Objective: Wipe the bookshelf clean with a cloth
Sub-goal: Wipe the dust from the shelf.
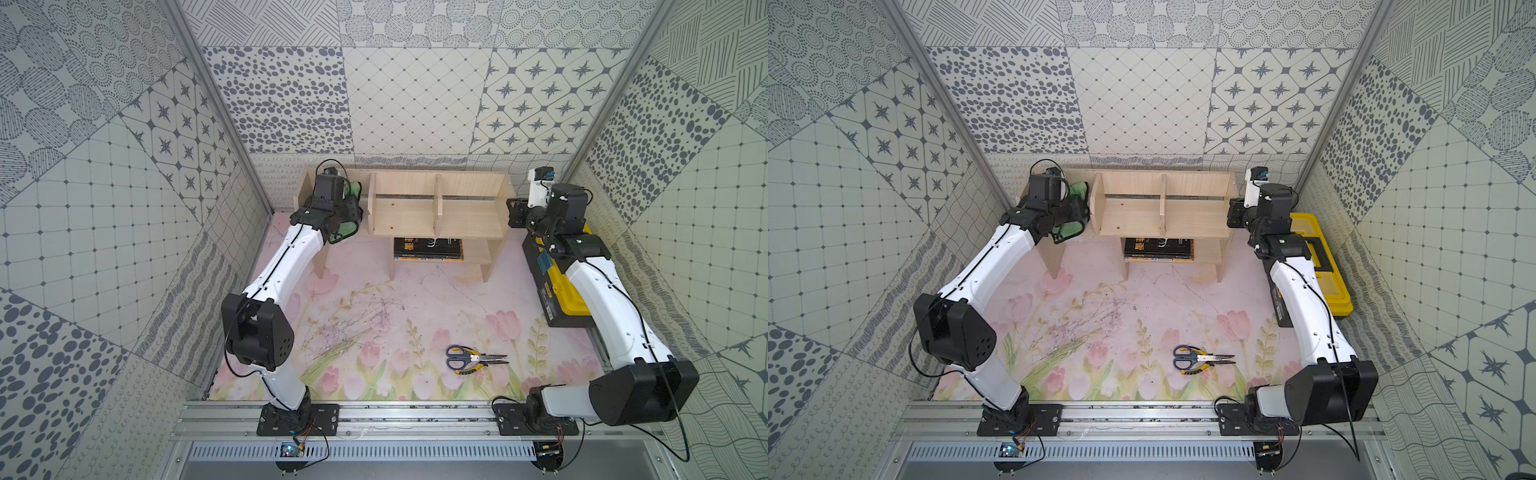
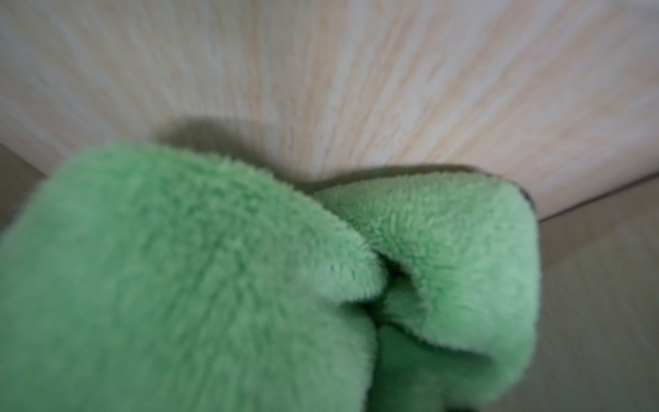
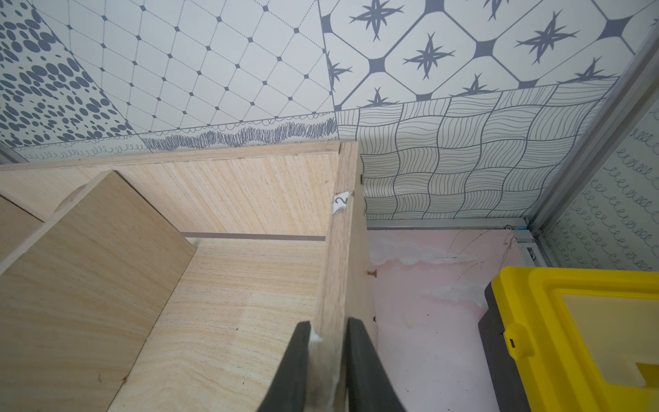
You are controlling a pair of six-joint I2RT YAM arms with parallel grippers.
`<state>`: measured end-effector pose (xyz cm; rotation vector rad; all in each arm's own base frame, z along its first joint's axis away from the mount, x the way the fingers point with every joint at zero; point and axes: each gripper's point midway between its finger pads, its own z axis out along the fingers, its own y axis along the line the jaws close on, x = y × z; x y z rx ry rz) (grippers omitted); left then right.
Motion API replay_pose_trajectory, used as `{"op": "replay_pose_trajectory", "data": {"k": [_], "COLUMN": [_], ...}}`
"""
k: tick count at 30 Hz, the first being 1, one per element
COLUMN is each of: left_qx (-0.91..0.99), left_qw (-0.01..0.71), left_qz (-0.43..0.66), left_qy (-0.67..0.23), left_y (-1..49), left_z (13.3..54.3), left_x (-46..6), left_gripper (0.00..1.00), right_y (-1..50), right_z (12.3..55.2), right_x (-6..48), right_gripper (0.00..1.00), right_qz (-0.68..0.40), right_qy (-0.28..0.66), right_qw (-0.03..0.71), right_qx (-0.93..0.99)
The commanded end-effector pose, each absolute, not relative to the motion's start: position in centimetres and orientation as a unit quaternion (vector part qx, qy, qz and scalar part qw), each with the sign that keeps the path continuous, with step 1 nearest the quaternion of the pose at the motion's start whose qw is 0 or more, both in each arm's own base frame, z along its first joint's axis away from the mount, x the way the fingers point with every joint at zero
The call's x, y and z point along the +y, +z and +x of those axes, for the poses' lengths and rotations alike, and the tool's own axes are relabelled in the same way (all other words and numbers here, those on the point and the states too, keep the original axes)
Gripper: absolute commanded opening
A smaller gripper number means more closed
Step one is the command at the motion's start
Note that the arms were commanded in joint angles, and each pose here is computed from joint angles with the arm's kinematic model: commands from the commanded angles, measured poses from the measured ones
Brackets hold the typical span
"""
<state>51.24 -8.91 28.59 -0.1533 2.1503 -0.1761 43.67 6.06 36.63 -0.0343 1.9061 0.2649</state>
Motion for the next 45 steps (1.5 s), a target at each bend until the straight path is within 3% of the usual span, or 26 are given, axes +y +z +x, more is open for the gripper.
{"op": "replay_pose_trajectory", "data": {"k": [1, 3, 7, 16, 24, 33, 41, 45], "left_qx": [0.895, 0.896, 0.888, 0.806, 0.810, 0.834, 0.802, 0.804], "left_qw": [0.435, 0.435, 0.453, 0.584, 0.565, 0.532, 0.571, 0.562], "left_qz": [-0.062, -0.060, -0.048, -0.101, -0.156, -0.106, 0.038, 0.090], "left_qy": [-0.071, -0.069, -0.066, 0.005, 0.015, -0.105, -0.174, -0.169], "left_y": [25.6, 25.7, 28.6, 43.0, 43.0, 40.3, 44.3, 43.4], "left_z": [49.8, 49.0, 47.0, 43.8, 46.9, 51.8, 51.7, 50.7], "left_x": [-8.9, -8.7, -8.2, -2.3, 2.5, -4.1, -15.3, -19.7], "left_gripper": [0.15, 0.00, 0.00, 0.00, 0.00, 0.00, 0.00, 0.00], "right_y": [39.2, 39.3, 39.5, 39.7, 40.2, 40.2, 40.4, 40.6], "right_z": [41.4, 41.3, 41.0, 40.9, 40.9, 41.0, 41.0, 40.9], "right_x": [10.1, 10.1, 10.0, 9.9, 10.1, 10.4, 10.4, 10.4], "right_gripper": [0.00, 0.00, 0.00, 0.00, 0.00, 0.00, 0.00, 0.00], "right_qz": [-0.059, -0.059, -0.060, -0.061, -0.064, -0.066, -0.067, -0.066], "right_qy": [0.219, 0.219, 0.216, 0.211, 0.219, 0.226, 0.228, 0.227], "right_qw": [0.572, 0.573, 0.577, 0.580, 0.581, 0.579, 0.578, 0.579], "right_qx": [0.788, 0.788, 0.786, 0.785, 0.781, 0.781, 0.781, 0.780]}}
